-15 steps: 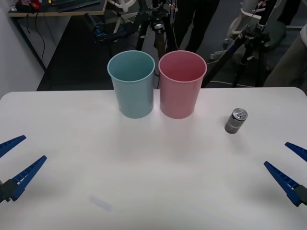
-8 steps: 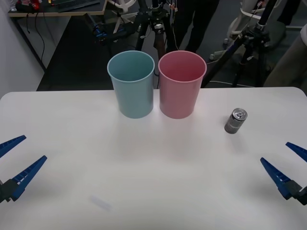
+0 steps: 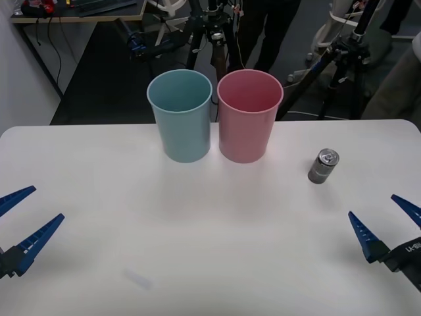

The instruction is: Grasp the object on the table and drop it into the matching bin: aluminum can to the light blue bin, PET bottle to the pink bin.

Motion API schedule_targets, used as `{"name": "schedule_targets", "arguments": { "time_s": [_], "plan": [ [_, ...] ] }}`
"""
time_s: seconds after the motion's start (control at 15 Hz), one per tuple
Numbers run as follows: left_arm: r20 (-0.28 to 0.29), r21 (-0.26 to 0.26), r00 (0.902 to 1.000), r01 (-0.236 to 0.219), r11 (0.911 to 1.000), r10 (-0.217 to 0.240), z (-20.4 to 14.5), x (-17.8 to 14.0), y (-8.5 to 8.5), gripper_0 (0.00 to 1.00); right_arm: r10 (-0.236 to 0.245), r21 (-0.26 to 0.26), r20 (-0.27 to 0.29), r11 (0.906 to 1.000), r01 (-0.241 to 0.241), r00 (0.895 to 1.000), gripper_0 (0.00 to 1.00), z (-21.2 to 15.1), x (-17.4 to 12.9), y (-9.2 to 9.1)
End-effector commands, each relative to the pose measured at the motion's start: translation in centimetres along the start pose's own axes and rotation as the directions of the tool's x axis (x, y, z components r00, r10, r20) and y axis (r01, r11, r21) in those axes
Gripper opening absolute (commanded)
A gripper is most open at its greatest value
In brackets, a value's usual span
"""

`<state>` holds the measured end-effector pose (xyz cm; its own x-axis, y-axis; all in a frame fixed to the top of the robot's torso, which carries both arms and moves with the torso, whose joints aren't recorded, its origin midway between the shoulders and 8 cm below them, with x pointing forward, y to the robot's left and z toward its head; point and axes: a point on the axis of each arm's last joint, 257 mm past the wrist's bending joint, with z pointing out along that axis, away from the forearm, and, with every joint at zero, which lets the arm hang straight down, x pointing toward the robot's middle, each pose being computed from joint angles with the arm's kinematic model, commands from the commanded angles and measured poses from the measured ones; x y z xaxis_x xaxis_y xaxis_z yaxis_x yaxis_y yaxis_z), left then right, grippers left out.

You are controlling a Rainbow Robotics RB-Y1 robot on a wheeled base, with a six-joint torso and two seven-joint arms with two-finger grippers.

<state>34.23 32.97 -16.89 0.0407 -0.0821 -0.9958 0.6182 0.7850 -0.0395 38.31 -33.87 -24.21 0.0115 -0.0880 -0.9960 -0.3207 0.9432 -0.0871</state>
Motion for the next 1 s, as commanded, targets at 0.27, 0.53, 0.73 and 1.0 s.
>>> {"name": "schedule_targets", "arguments": {
  "time_s": [0.27,0.53,0.73,1.0],
  "plan": [
    [0.000,0.000,1.0000,0.000,1.0000,0.000,0.0,0.0,0.0,1.00,0.033,0.024,0.017,0.9992,-0.033,0.999,1.00,3.2,2.6,-0.3],
    [0.000,0.000,1.0000,0.000,1.0000,0.000,0.0,0.0,0.0,1.00,0.041,0.021,0.022,0.9989,-0.041,0.999,1.00,5.8,3.6,-0.1],
    [0.000,0.000,1.0000,0.000,1.0000,0.000,0.0,0.0,0.0,1.00,0.037,0.017,0.013,0.9991,-0.038,0.999,1.00,7.5,4.3,0.0],
    [0.000,0.000,1.0000,0.000,1.0000,0.000,0.0,0.0,0.0,1.00,0.031,0.033,-0.006,0.9990,-0.031,1.000,1.00,9.9,4.8,0.0]
  ]
}}
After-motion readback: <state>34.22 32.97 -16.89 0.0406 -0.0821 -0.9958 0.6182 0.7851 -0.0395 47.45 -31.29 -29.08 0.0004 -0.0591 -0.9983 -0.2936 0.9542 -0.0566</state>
